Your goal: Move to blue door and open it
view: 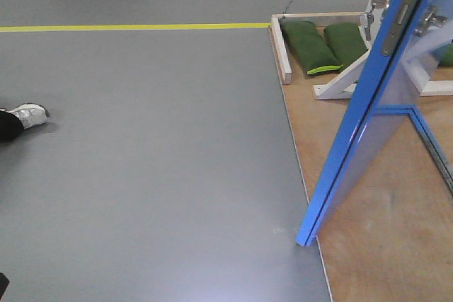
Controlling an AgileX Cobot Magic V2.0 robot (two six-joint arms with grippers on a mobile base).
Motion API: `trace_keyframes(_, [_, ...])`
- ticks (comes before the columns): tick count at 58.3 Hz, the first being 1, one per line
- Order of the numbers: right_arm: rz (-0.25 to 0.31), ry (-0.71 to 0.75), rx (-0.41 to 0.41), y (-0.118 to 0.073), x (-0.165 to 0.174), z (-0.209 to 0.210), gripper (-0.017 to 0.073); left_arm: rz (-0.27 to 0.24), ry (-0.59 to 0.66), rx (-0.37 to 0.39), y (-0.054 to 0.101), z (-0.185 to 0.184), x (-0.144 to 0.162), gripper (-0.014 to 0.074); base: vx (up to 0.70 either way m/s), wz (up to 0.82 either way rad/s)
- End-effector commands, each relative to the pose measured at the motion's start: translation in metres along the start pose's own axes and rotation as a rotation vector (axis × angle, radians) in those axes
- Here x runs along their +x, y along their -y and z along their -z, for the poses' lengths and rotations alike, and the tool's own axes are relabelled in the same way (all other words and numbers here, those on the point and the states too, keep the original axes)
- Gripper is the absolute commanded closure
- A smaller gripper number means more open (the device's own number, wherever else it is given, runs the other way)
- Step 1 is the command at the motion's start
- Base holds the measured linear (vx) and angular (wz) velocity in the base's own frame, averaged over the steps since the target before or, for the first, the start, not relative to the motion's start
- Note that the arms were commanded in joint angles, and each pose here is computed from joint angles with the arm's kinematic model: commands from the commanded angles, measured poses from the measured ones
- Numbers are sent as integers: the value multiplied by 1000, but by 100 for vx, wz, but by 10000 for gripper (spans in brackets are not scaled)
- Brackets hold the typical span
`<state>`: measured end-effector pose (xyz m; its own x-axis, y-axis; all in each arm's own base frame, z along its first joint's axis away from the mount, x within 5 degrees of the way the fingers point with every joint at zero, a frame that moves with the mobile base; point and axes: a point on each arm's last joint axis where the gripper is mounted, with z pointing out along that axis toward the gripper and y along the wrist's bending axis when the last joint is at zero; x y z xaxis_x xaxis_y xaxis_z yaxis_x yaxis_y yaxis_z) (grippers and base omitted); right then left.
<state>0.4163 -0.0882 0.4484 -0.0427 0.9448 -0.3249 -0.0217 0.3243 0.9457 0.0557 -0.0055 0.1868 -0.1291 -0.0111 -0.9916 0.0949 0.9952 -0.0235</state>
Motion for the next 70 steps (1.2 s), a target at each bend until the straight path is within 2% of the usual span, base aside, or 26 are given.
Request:
trace_keyframes(1, [70, 81, -38, -18, -1, 3, 561, 8, 126, 6, 1, 4, -17, 521, 0, 0])
trace_keyframes(11, [98, 77, 8, 2, 9, -16, 561, 8, 126, 6, 1, 4, -17, 521, 0, 0])
trace_keyframes(23, [85, 33, 38, 18, 22, -31, 561, 8, 126, 6, 1, 4, -17, 521, 0, 0])
trace_keyframes(30, [80, 4, 32, 16, 34, -35, 561, 8, 126, 6, 1, 4, -17, 521, 0, 0])
trace_keyframes(39, [21, -46, 13, 13, 52, -40, 561, 8, 126, 6, 1, 4, -17, 521, 0, 0])
trace_keyframes(70, [20, -48, 13, 13, 54, -40, 561, 8, 126, 6, 1, 4, -17, 521, 0, 0])
